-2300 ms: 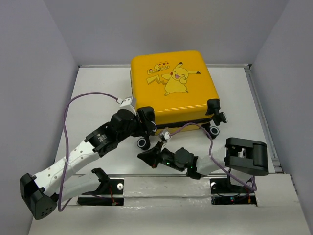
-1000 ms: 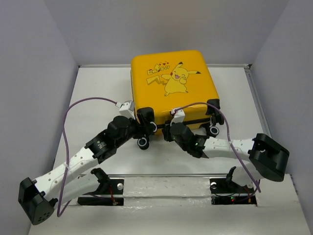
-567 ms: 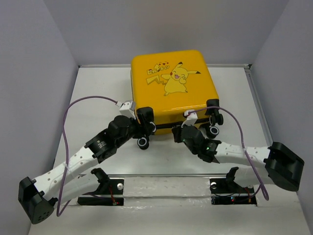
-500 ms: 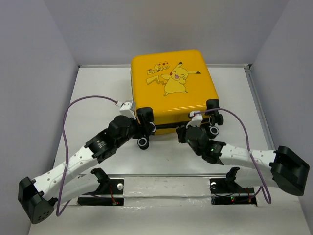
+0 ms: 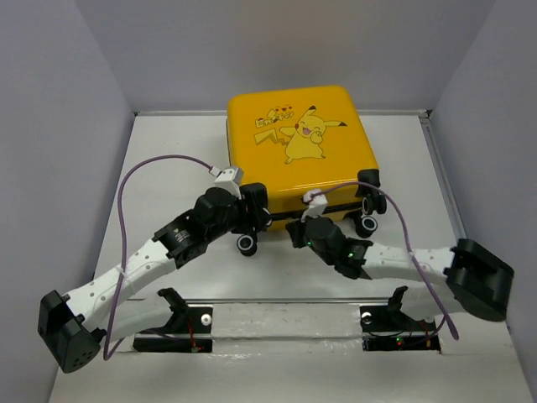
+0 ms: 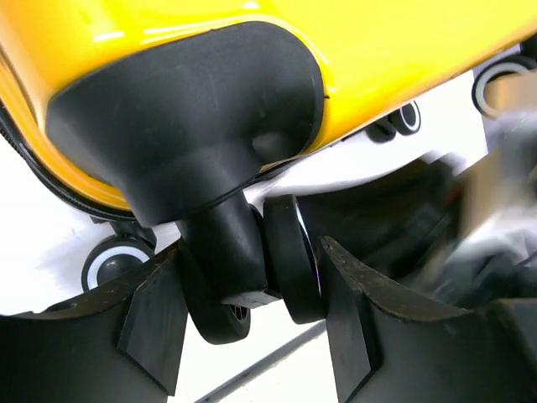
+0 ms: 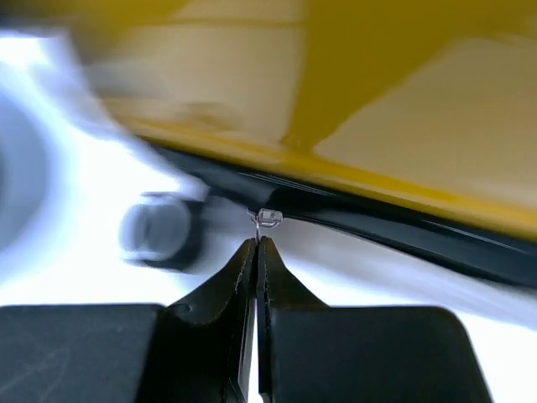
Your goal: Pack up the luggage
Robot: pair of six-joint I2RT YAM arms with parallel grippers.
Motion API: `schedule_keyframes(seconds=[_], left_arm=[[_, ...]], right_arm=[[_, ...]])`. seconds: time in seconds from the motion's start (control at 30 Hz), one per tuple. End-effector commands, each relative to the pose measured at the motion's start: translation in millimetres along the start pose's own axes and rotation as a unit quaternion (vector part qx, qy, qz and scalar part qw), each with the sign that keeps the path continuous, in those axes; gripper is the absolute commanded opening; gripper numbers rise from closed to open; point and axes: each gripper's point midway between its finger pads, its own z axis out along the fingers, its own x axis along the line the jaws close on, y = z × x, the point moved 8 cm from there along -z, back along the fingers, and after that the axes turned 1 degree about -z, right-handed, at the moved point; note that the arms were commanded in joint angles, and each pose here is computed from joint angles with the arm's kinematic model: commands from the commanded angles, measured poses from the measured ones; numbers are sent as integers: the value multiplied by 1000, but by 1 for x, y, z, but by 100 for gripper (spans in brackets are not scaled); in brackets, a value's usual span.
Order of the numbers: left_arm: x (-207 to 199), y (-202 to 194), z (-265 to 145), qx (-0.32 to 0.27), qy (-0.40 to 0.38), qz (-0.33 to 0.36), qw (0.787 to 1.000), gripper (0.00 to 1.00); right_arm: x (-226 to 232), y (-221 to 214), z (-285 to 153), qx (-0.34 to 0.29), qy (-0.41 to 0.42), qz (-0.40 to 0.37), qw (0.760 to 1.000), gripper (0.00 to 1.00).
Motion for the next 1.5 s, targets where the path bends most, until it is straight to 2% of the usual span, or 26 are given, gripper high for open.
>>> schedule_keyframes(seconds=[0.0, 0.03, 0.07, 0.2, 0.3, 0.4, 0.47, 0.5, 0.57, 0.6, 0.63, 0.7, 0.77, 0.83, 0.9, 1.0, 1.07, 1.1, 1.17, 1.2, 1.27, 1.33, 1.37, 1.43, 1.47], left_arm=[[-101, 87, -36, -138, -252, 54, 956, 6], [-105, 88, -38, -134, -260, 56, 955, 6], [-111, 95, -44, -140, -270, 53, 951, 6], [-116, 97, -64, -139, -298, 37, 944, 6], [-109, 89, -67, -130, -295, 28, 946, 6], [-103, 79, -68, -128, -302, 2, 945, 6], [-100, 74, -64, -124, -303, -6, 945, 6], [-95, 68, -58, -121, -299, -8, 947, 6], [-91, 63, -53, -119, -291, -15, 949, 6], [-87, 59, -47, -114, -286, -16, 951, 6], [-86, 57, -44, -112, -281, -19, 953, 6], [-81, 51, -37, -110, -276, -25, 955, 6], [-77, 45, -30, -103, -274, -30, 956, 15], [-77, 43, -28, -106, -280, -33, 954, 28], [-74, 43, -25, -114, -273, -40, 955, 63], [-73, 43, -24, -117, -268, -41, 955, 80], [-74, 44, -24, -119, -269, -36, 955, 83], [-73, 44, -23, -118, -267, -35, 956, 82], [-73, 45, -23, -123, -260, -29, 957, 78], [-72, 45, -23, -123, -260, -28, 957, 74], [-73, 44, -22, -120, -260, -23, 958, 67], [-74, 45, -20, -117, -263, -21, 957, 64], [-75, 45, -19, -113, -263, -20, 958, 63], [-75, 44, -17, -109, -264, -19, 958, 56], [-76, 45, -17, -110, -265, -19, 958, 54]], right_arm=[[136, 7, 5, -16, 262, -39, 964, 7], [159, 5, 8, -16, 302, -33, 953, 7], [177, 15, 4, -38, 364, -17, 931, 7], [204, 18, 7, -62, 426, 6, 903, 7], [200, 7, 14, -57, 415, 22, 908, 7], [196, -4, 14, -55, 424, 42, 903, 7], [183, -15, 11, -43, 408, 45, 911, 7], [177, -5, 6, -62, 389, 50, 918, 12], [158, -9, -1, -56, 355, 42, 932, 29], [144, -3, -12, -66, 331, 39, 940, 47], [130, -13, -15, -36, 302, 20, 952, 57], [112, -14, -22, -19, 254, 3, 967, 74], [96, -8, -37, -7, 226, -12, 974, 81], [83, -4, -45, -13, 197, -12, 980, 88], [74, 9, -55, -23, 178, -12, 984, 92], [65, 18, -59, -15, 146, -29, 989, 95], [57, 25, -57, -14, 117, -34, 992, 95], [56, 24, -56, -12, 112, -32, 993, 92], [51, 17, -54, 1, 104, -29, 994, 87], [49, 12, -49, 13, 100, -21, 995, 79], [46, 2, -43, 23, 86, -22, 996, 78], [47, -8, -35, 14, 95, -13, 995, 77], [53, -3, -32, -17, 113, 8, 993, 74], [47, -11, -24, -20, 116, 15, 993, 68], [49, -5, -19, -40, 123, 27, 991, 66]])
